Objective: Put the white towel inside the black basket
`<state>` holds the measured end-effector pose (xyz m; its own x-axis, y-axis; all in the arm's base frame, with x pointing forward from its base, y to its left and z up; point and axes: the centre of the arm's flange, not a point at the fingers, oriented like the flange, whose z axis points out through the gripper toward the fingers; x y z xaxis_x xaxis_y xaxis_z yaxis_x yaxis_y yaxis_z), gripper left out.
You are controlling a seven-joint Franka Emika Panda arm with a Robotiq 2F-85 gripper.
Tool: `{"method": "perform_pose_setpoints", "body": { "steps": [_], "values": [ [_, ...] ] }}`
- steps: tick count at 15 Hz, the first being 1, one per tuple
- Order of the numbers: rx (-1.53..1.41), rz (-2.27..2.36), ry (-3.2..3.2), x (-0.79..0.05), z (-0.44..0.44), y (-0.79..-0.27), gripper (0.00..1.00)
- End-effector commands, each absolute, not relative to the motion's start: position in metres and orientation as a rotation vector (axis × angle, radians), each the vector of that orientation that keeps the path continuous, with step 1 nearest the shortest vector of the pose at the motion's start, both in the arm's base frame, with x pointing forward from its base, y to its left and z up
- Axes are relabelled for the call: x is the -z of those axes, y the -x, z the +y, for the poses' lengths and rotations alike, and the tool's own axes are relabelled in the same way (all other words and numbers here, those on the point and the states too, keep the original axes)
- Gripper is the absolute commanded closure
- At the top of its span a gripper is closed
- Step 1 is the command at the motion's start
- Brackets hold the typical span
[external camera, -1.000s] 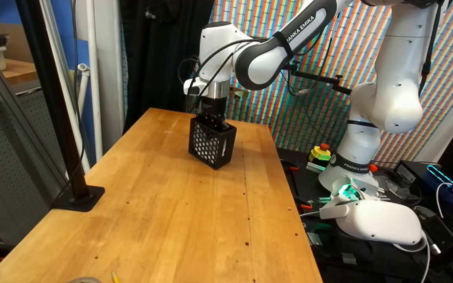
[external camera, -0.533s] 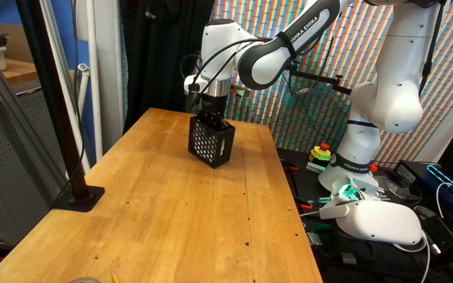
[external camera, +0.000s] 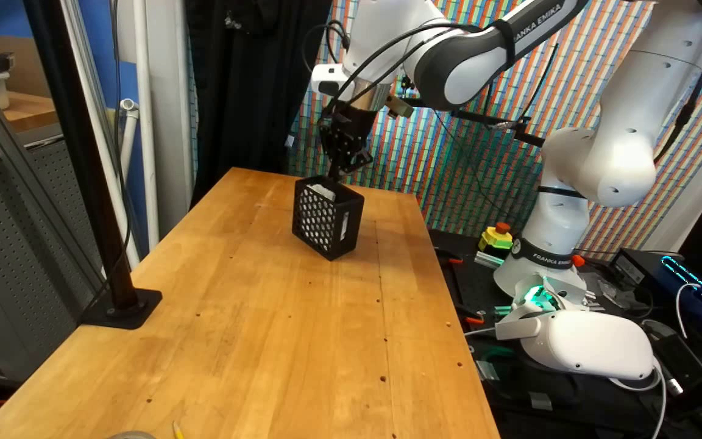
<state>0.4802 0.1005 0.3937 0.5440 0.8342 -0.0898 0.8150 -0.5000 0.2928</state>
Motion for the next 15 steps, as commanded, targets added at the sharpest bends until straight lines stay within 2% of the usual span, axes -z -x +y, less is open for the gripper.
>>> {"method": "perform_pose_setpoints", "body": {
  "steps": [1, 3, 4, 5, 6, 8, 9, 15],
  "values": [
    [-0.206, 1.296, -2.394, -0.443, 0.097, -0.44, 0.84],
    [-0.249, 1.276, -2.37, -0.461, 0.094, -0.431, 0.83],
    [-0.275, 1.248, -2.38, -0.467, 0.093, -0.427, 0.58],
    [-0.304, 1.221, -2.392, -0.472, 0.094, -0.423, 0.58],
    [-0.257, 1.272, -2.4, -0.46, 0.095, -0.443, 0.78],
    [-0.285, 1.247, -2.401, -0.468, 0.093, -0.434, 0.62],
    [-0.288, 1.243, -2.401, -0.469, 0.093, -0.432, 0.58],
    [-0.284, 1.237, -2.406, -0.467, 0.092, -0.431, 0.58]
  ]
}}
